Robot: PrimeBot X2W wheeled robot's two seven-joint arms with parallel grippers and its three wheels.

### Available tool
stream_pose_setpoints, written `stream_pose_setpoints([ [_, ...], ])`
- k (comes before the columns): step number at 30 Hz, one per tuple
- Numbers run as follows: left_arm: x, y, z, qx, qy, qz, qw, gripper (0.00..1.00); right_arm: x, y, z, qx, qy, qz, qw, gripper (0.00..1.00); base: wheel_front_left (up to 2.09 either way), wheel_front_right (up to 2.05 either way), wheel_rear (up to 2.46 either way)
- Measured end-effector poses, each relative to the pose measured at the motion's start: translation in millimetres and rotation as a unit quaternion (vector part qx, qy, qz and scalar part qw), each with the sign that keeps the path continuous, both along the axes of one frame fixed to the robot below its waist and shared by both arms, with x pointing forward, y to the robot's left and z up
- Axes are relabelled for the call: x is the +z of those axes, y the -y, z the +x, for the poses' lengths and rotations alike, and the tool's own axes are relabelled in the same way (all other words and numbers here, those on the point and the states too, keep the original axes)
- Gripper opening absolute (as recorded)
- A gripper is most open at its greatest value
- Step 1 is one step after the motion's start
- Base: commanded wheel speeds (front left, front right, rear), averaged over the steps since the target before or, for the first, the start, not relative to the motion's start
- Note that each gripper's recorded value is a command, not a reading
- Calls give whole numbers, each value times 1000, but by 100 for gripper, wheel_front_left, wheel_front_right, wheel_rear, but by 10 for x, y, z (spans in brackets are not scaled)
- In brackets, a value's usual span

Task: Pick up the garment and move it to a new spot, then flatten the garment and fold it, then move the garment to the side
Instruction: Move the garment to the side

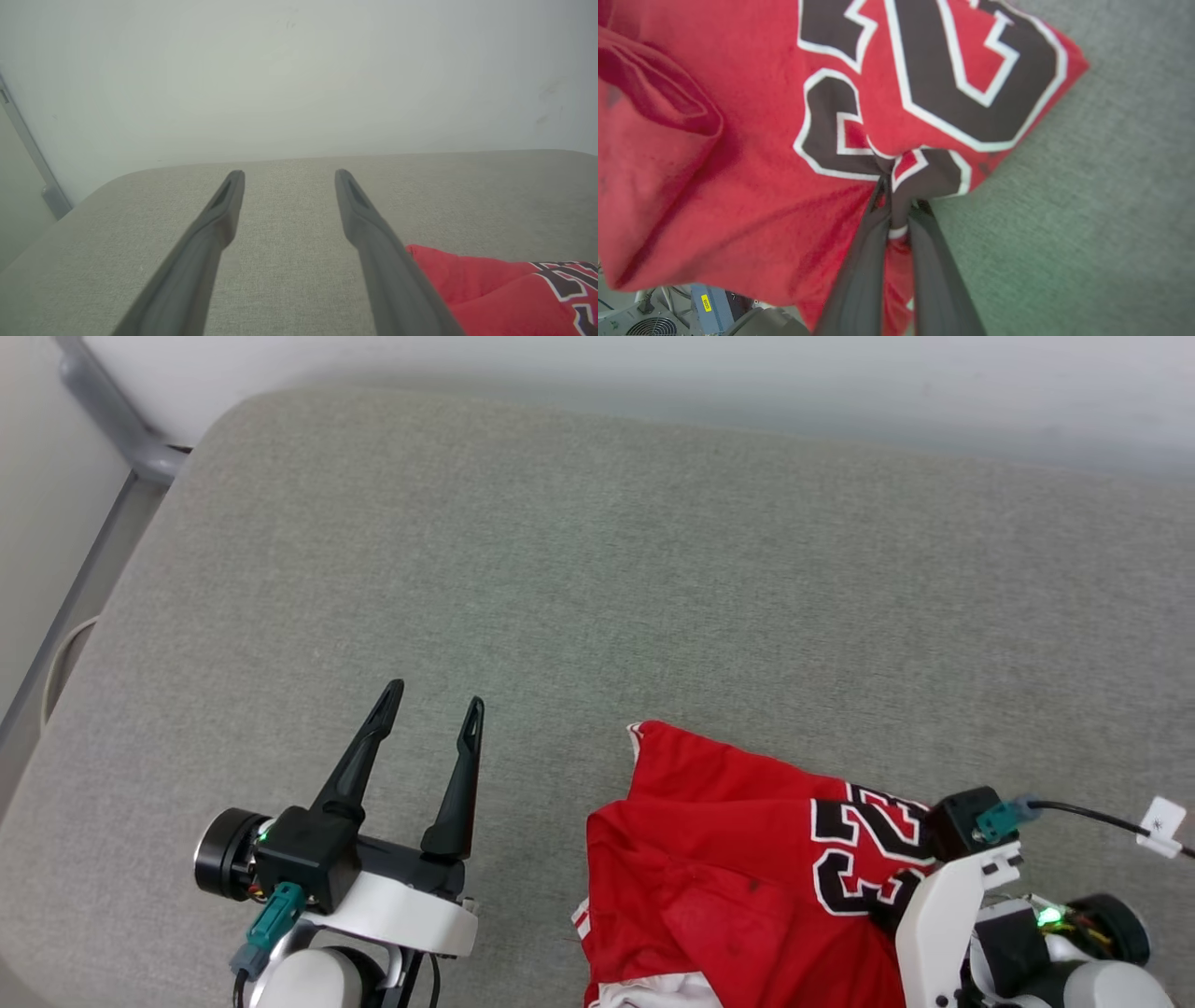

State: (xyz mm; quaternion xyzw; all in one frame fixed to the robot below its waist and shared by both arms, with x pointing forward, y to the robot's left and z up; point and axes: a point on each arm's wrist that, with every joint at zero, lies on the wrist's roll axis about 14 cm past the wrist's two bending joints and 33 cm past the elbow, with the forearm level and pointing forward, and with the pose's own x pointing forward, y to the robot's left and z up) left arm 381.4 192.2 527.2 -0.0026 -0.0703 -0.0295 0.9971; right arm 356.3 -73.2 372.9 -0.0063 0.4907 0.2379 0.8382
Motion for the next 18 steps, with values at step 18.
stream_pose_setpoints([
  [18, 6, 1362, 185, -213, 12, -14, 977, 100, 731, 1815, 303, 52, 135, -268, 952, 0, 0, 0, 0],
])
